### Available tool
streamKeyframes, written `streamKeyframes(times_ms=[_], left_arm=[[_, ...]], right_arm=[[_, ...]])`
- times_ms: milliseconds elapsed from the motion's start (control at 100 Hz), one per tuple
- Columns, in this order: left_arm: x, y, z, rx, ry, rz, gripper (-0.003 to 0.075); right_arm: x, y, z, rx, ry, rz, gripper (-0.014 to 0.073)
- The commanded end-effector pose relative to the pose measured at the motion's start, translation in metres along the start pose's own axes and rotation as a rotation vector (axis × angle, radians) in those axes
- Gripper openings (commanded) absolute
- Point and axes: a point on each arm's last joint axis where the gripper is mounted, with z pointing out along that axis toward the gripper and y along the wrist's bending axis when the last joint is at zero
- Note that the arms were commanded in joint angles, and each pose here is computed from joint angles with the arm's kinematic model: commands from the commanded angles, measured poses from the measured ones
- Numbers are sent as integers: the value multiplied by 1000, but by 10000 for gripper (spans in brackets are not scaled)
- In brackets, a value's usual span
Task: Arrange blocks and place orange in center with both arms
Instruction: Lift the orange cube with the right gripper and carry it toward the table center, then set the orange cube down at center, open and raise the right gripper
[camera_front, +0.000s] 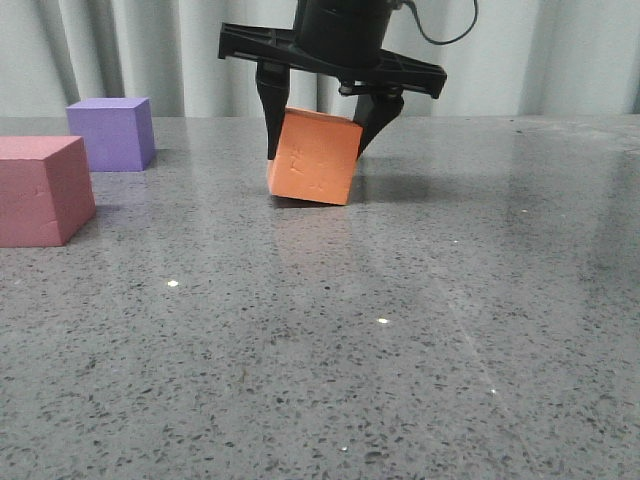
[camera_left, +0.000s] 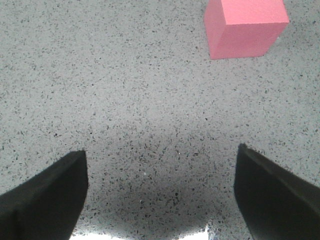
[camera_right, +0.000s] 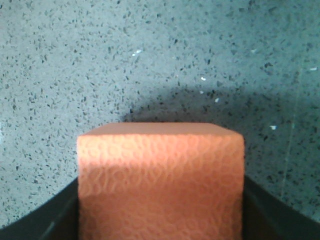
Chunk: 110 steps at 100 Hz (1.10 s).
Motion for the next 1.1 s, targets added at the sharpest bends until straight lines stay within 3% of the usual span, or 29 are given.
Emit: streamKeyframes(times_ms=[0, 220, 340, 700, 1090], left_arm=[[-12, -1, -6, 7, -72, -5, 565], [-12, -1, -6, 7, -72, -5, 566], [-12, -1, -6, 7, -72, -5, 566], [-12, -1, -6, 7, -72, -5, 566], [-11, -1, -6, 7, -64, -5, 566]], right_arm=[[-10, 5, -21, -51, -101, -3, 334], [-9, 4, -21, -48, -95, -3, 565], [-9, 4, -21, -47, -93, -3, 638], [-11, 6, -26, -51, -102, -4, 640], [-26, 14, -81, -60, -159, -59, 640]])
